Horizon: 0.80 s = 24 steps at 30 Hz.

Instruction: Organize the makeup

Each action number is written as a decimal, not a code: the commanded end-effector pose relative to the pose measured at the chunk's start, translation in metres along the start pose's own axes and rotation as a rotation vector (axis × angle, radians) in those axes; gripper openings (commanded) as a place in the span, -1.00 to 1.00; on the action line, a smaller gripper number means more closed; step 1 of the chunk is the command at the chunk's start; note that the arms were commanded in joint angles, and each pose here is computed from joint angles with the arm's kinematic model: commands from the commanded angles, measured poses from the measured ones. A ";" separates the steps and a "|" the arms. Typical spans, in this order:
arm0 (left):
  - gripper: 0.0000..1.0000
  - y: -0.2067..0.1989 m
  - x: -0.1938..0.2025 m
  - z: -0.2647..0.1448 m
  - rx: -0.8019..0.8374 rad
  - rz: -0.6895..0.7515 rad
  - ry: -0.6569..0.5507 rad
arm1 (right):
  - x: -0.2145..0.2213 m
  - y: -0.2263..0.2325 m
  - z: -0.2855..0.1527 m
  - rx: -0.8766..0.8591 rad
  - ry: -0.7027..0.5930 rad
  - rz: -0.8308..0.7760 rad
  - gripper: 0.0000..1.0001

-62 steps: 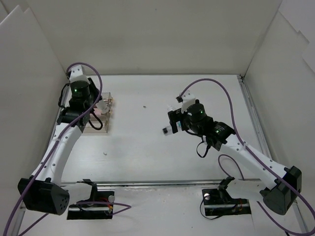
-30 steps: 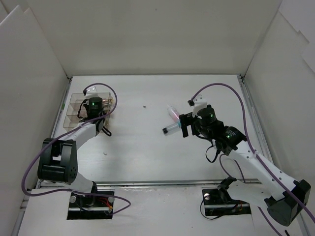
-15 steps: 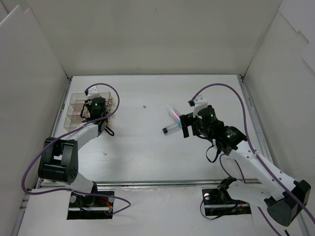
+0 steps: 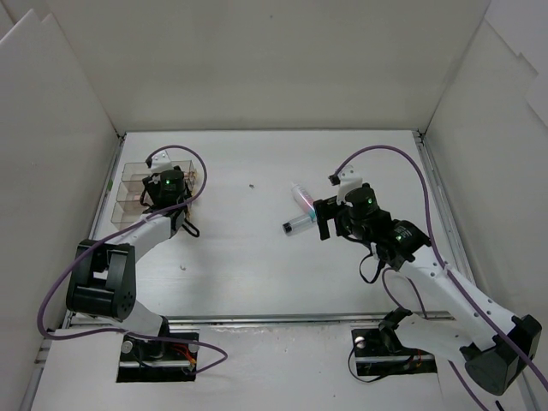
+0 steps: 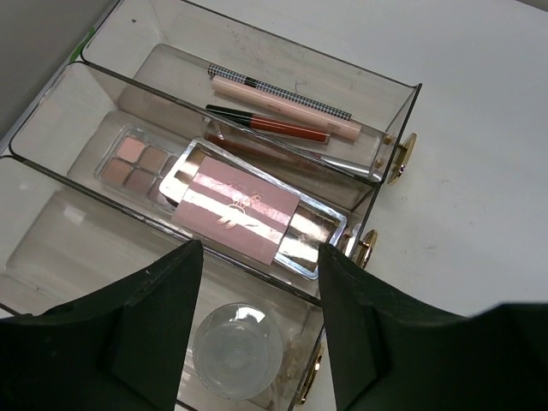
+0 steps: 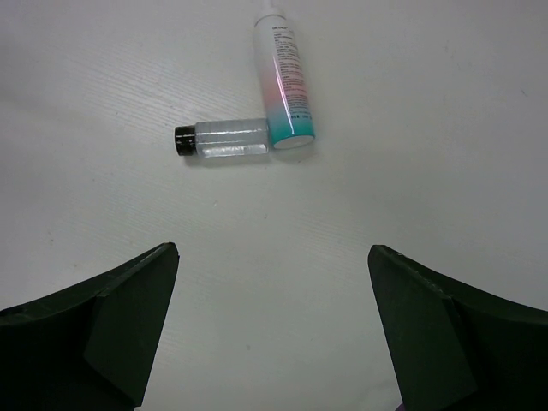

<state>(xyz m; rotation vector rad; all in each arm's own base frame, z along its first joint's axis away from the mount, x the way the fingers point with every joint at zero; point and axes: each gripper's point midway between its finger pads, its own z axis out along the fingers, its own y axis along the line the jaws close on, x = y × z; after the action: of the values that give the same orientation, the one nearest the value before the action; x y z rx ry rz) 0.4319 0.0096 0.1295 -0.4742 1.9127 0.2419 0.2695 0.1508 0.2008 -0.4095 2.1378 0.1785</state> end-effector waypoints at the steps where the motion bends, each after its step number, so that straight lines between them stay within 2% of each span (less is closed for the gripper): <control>1: 0.06 -0.005 -0.045 -0.011 0.008 -0.095 -0.101 | -0.018 0.000 -0.007 -0.008 -0.068 0.018 0.81; 4: 0.20 -0.002 -0.062 -0.023 0.009 -0.115 -0.124 | -0.021 -0.002 -0.009 -0.002 -0.079 0.027 0.81; 7: 0.35 -0.009 -0.093 -0.045 0.056 -0.150 -0.148 | -0.021 -0.001 -0.007 -0.002 -0.069 0.025 0.80; 8: 0.40 -0.013 -0.115 -0.055 0.082 -0.179 -0.174 | -0.020 0.000 -0.005 -0.007 -0.064 0.016 0.79; 10: 0.45 -0.022 -0.115 -0.066 0.124 -0.183 -0.117 | -0.017 0.003 0.003 -0.023 -0.034 0.002 0.76; 11: 0.51 -0.027 -0.133 -0.074 0.154 -0.200 -0.129 | -0.016 0.003 0.006 -0.026 -0.021 -0.011 0.75; 12: 0.52 -0.031 -0.122 -0.079 0.180 -0.179 -0.054 | -0.015 0.004 0.010 -0.031 -0.007 -0.018 0.70; 16: 0.58 -0.067 -0.118 -0.109 0.322 -0.163 0.065 | -0.021 0.011 0.038 -0.049 0.067 -0.029 0.54; 21: 0.71 -0.101 -0.092 -0.142 0.478 -0.098 0.236 | -0.024 -0.005 0.091 -0.022 0.168 -0.002 0.54; 24: 0.75 -0.114 -0.078 -0.161 0.559 -0.080 0.309 | -0.019 -0.010 0.121 -0.063 0.228 0.018 0.56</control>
<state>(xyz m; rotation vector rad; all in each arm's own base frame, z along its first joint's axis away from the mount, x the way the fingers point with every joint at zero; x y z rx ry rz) 0.3940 -0.1116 0.2708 -0.2814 2.0449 -0.2978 0.3498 0.1755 0.1457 -0.4638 2.3769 0.1582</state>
